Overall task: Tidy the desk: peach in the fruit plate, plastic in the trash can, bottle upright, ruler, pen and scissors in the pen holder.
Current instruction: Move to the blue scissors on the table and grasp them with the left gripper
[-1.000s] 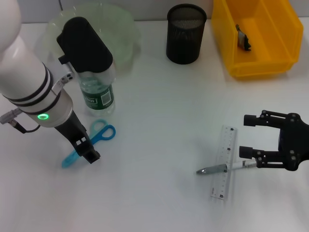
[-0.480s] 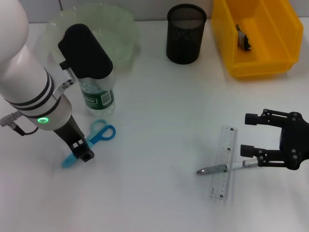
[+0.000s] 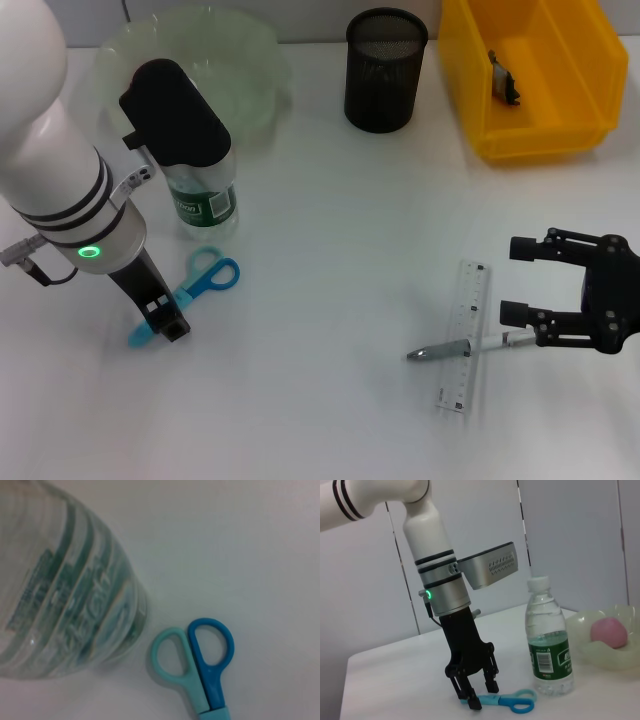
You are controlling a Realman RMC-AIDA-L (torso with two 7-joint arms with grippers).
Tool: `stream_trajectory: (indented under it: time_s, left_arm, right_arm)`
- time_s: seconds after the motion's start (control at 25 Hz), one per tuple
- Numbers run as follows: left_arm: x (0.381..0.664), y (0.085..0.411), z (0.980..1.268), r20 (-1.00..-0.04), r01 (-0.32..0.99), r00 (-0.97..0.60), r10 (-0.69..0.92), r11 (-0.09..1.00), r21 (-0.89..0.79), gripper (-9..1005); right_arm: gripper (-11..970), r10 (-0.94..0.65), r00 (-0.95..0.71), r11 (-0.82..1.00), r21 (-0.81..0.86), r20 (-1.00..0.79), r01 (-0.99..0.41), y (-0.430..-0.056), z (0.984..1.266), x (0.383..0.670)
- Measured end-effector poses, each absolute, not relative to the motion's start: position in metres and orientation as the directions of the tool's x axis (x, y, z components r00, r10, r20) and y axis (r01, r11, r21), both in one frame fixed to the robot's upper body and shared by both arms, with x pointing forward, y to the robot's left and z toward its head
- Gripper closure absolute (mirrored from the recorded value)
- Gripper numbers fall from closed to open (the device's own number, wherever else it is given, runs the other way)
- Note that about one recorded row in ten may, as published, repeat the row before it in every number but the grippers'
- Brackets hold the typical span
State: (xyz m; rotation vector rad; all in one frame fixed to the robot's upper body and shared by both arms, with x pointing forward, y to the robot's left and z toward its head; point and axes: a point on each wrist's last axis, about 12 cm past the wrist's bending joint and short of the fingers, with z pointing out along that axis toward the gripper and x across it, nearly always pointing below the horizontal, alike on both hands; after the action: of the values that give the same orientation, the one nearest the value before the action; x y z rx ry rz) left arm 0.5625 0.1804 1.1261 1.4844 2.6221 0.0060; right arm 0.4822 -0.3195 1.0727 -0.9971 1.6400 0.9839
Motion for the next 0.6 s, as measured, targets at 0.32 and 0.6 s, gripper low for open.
stream_trajectory:
  time_s: [0.32,0.6]
  left_arm:
    - [0.5643,0.1822,1.1262,-0.117,0.85,-0.513,0.85,0.523,0.07,520]
    - [0.5639,0.1837,1.1233,-0.104,0.851,-0.514,0.851,0.522,0.062,653]
  right_arm:
    - [173,-0.161,-0.223,0.347,0.156,-0.962,-0.925,-0.32,1.0727,0.4814]
    - [173,-0.161,-0.223,0.347,0.156,-0.962,-0.925,-0.32,1.0727,0.4813]
